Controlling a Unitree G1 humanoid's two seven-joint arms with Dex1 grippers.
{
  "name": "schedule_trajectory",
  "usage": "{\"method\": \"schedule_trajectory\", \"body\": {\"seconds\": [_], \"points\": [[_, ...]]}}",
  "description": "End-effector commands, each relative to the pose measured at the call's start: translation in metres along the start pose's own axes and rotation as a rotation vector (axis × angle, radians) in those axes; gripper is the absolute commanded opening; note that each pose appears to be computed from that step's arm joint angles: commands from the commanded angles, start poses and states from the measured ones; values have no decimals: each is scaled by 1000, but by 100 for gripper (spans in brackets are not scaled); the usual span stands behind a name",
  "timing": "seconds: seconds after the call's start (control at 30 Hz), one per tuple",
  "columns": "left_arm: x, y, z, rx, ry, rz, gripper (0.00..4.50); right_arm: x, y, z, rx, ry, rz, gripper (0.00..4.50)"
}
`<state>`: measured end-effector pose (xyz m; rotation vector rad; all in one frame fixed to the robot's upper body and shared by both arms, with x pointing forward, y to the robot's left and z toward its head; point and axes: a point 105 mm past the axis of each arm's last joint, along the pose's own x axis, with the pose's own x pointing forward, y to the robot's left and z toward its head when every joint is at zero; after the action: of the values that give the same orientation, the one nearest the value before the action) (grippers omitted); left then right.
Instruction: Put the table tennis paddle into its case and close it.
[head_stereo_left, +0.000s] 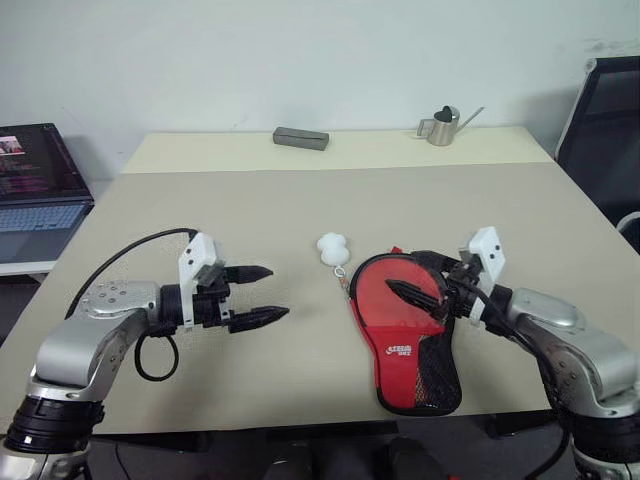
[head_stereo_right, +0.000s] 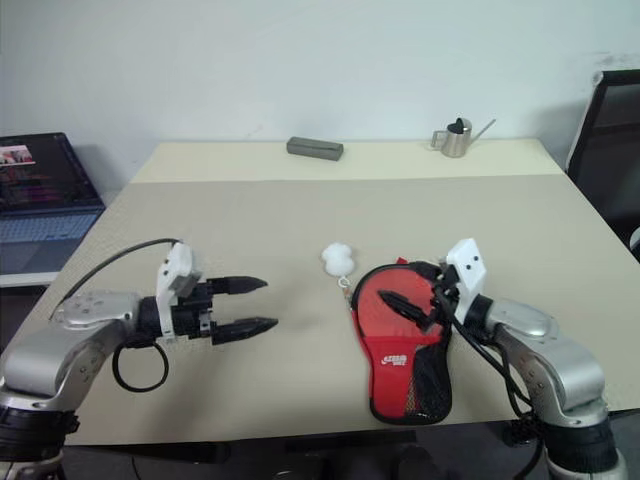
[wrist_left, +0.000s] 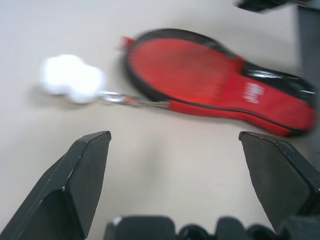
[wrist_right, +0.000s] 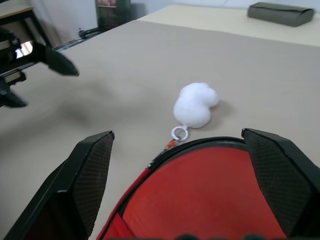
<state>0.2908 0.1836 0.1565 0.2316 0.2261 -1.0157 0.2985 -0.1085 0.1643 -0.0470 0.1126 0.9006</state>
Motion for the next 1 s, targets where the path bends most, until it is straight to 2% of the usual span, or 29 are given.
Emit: {"method": "schedule_trajectory", "body": {"seconds": [0.03,0.17,0.37,0.5,1.0], "points": [[-5,16,3,55,5,111,450,10,0,3,-6,-18,36,447],[1,22,-1,67,10,166,450,26,-5,-9,-5,-27,15,447],[20,27,16,62,-79,152,450,36,-16,-36,-16,0,-21,447],[34,41,13,86,-38,179,450,38,-23,-53,-32,36,-31,447],[88,76,15,75,-19,245,450,49,-28,-78,-34,45,-77,447]]}}
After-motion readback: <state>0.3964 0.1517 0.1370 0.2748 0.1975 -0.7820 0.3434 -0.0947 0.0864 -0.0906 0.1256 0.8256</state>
